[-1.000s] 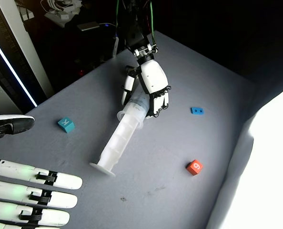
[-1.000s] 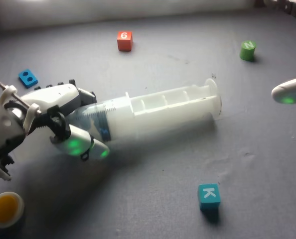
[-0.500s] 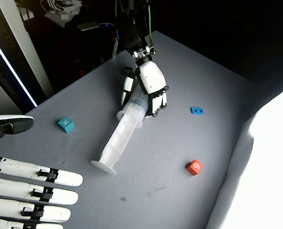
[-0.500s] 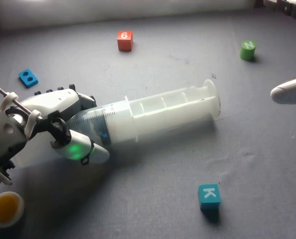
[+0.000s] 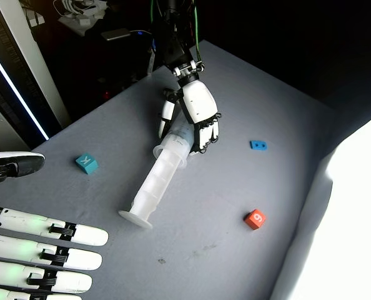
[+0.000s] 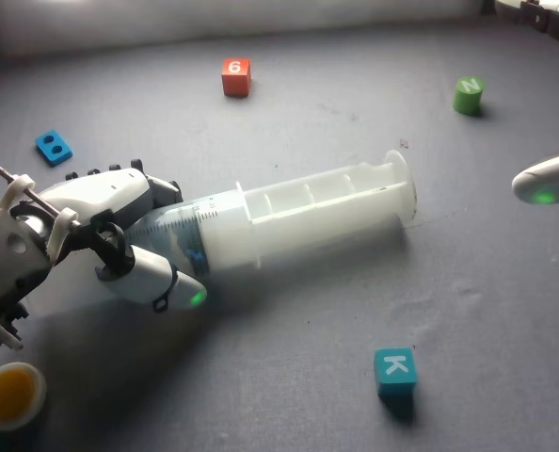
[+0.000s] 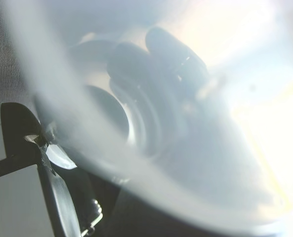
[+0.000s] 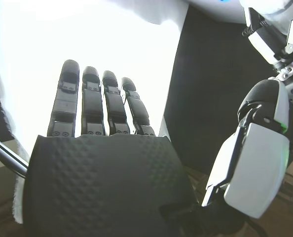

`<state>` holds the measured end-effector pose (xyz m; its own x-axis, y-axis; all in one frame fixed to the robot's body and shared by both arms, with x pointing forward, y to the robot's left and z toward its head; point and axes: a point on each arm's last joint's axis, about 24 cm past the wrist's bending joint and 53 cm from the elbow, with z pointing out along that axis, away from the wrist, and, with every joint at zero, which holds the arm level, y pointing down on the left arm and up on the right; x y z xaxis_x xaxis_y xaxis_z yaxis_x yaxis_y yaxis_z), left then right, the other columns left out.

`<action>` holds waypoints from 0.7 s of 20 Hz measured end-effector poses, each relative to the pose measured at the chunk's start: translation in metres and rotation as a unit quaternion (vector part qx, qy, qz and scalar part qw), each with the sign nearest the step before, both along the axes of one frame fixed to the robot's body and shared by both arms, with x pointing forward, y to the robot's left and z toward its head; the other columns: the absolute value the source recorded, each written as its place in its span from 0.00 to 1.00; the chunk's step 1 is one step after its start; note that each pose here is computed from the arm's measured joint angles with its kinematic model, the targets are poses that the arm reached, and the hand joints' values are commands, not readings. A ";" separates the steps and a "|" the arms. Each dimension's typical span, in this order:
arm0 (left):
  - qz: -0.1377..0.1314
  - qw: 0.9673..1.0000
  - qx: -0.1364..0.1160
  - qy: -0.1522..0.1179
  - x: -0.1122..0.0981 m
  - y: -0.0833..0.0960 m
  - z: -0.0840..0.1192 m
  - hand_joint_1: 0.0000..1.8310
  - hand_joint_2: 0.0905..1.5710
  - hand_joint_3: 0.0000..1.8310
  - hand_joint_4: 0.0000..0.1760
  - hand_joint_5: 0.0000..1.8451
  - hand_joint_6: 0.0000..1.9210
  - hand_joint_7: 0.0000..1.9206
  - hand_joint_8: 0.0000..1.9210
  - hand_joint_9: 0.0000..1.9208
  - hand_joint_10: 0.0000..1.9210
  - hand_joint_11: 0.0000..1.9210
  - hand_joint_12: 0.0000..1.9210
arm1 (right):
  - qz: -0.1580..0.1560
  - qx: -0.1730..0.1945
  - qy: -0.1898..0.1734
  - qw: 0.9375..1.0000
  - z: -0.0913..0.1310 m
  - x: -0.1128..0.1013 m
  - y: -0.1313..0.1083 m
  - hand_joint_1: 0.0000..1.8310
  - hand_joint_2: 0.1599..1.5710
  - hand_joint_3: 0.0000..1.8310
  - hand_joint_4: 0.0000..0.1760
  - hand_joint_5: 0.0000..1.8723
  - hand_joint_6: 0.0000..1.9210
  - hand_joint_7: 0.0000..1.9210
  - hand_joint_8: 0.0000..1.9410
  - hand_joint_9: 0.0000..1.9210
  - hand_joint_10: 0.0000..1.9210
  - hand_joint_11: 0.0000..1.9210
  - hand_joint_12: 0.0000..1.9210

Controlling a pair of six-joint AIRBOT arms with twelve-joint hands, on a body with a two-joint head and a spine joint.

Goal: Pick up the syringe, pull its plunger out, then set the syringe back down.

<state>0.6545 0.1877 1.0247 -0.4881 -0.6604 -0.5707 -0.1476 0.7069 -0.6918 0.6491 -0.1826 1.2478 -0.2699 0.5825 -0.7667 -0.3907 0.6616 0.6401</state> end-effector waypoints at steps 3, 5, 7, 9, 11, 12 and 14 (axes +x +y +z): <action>-0.001 1.000 0.000 -0.001 0.000 0.000 0.000 0.74 0.74 0.00 0.00 0.46 0.58 0.46 0.62 0.38 0.75 0.21 0.72 | 0.000 0.000 -0.002 1.000 0.000 0.000 0.000 0.23 0.40 0.00 0.00 0.00 0.00 0.03 0.00 0.04 0.00 0.00 0.16; -0.001 1.000 0.000 -0.001 0.000 -0.001 0.001 0.74 0.73 0.00 0.00 0.46 0.57 0.46 0.61 0.39 0.73 0.23 0.70 | 0.000 0.000 -0.002 1.000 0.000 0.000 0.000 0.24 0.41 0.00 0.00 0.00 0.00 0.02 0.00 0.03 0.00 0.00 0.16; -0.003 1.000 0.000 -0.001 0.000 -0.002 0.001 0.67 0.73 0.00 0.00 0.46 0.58 0.47 0.62 0.39 0.50 0.24 0.67 | 0.000 0.000 -0.002 1.000 0.000 0.000 0.000 0.22 0.42 0.01 0.00 0.00 0.00 0.02 0.00 0.04 0.00 0.00 0.17; -0.005 1.000 0.000 -0.007 0.002 -0.004 0.005 0.66 0.73 0.00 0.00 0.45 0.58 0.47 0.64 0.43 0.34 0.25 0.62 | 0.000 0.000 -0.002 1.000 0.000 0.000 0.000 0.25 0.44 0.01 0.00 0.00 0.00 0.01 0.00 0.03 0.00 0.00 0.15; -0.006 1.000 -0.001 -0.011 0.003 -0.005 0.007 0.55 0.77 0.00 0.00 0.33 0.12 0.39 0.18 0.37 0.19 0.13 0.58 | 0.000 0.000 -0.003 1.000 0.001 0.000 0.000 0.26 0.45 0.01 0.00 0.00 0.00 0.03 0.01 0.04 0.01 0.00 0.15; -0.006 1.000 -0.001 -0.013 0.004 -0.005 0.008 0.53 0.77 0.00 0.00 0.33 0.05 0.39 0.09 0.36 0.15 0.10 0.59 | 0.000 0.000 -0.003 1.000 0.001 0.000 0.000 0.27 0.46 0.01 0.00 0.00 0.00 0.02 0.00 0.04 0.00 0.00 0.14; -0.006 1.000 -0.001 -0.014 0.004 -0.005 0.009 0.37 0.71 0.00 0.00 0.20 0.00 0.26 0.00 0.26 0.02 0.05 0.48 | 0.000 0.001 -0.004 1.000 0.001 0.000 0.000 0.30 0.46 0.01 0.00 0.00 0.00 0.03 0.00 0.04 0.00 0.00 0.16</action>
